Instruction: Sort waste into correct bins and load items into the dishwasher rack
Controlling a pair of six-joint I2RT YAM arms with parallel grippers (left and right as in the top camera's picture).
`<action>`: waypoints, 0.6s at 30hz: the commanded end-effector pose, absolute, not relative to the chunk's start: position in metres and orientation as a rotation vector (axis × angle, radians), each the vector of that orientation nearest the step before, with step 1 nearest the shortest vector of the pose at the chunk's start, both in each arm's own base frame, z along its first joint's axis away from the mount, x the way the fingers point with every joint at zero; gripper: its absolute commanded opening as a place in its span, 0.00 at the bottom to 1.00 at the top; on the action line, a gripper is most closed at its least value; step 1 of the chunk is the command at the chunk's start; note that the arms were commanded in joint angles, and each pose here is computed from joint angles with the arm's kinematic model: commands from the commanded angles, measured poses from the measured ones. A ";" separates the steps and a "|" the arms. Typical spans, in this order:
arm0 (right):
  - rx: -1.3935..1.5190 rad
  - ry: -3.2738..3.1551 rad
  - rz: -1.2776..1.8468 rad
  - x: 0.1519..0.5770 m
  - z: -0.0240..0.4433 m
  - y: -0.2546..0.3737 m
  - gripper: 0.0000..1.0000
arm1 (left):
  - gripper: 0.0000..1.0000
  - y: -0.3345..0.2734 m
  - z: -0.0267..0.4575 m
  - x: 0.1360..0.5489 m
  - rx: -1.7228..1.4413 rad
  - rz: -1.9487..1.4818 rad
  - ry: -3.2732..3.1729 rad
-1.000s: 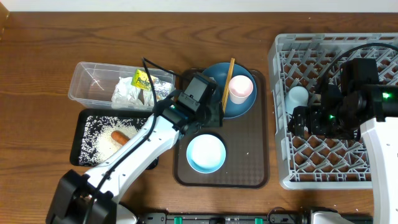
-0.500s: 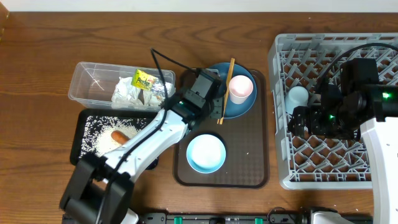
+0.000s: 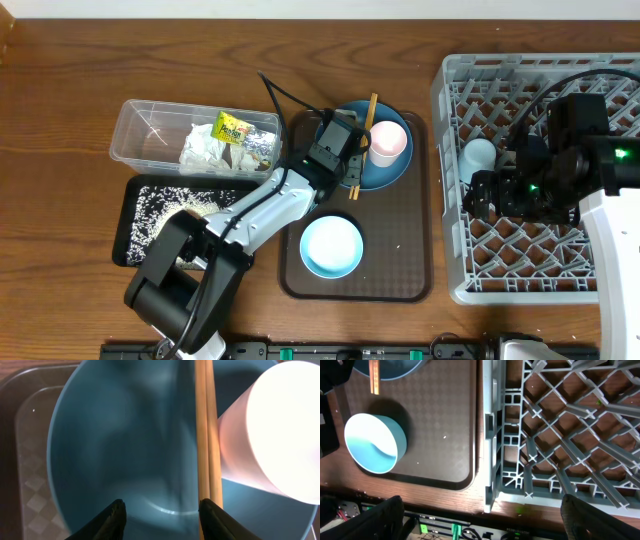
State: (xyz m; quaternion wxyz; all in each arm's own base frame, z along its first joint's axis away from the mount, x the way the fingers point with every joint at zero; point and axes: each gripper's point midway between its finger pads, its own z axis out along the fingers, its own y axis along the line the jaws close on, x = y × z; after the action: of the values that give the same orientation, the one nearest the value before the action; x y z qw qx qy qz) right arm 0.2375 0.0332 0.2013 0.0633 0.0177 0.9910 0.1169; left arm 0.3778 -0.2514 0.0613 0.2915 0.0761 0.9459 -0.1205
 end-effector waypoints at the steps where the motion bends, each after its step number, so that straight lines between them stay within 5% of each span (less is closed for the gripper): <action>1: 0.077 2.993 0.355 0.237 0.201 0.031 0.99 | 0.50 -0.252 0.065 0.385 0.209 -0.299 2.494; 18: 0.077 2.991 0.355 0.238 0.201 0.031 0.99 | 0.48 -0.256 0.082 0.404 0.138 -0.390 2.429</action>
State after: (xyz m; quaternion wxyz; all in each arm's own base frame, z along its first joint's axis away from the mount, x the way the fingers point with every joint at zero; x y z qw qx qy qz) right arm 0.2378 0.0332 0.2013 0.0638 0.0176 0.9909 0.1169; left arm 0.3992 -0.2546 0.0777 0.3334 0.0600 0.9298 -0.1441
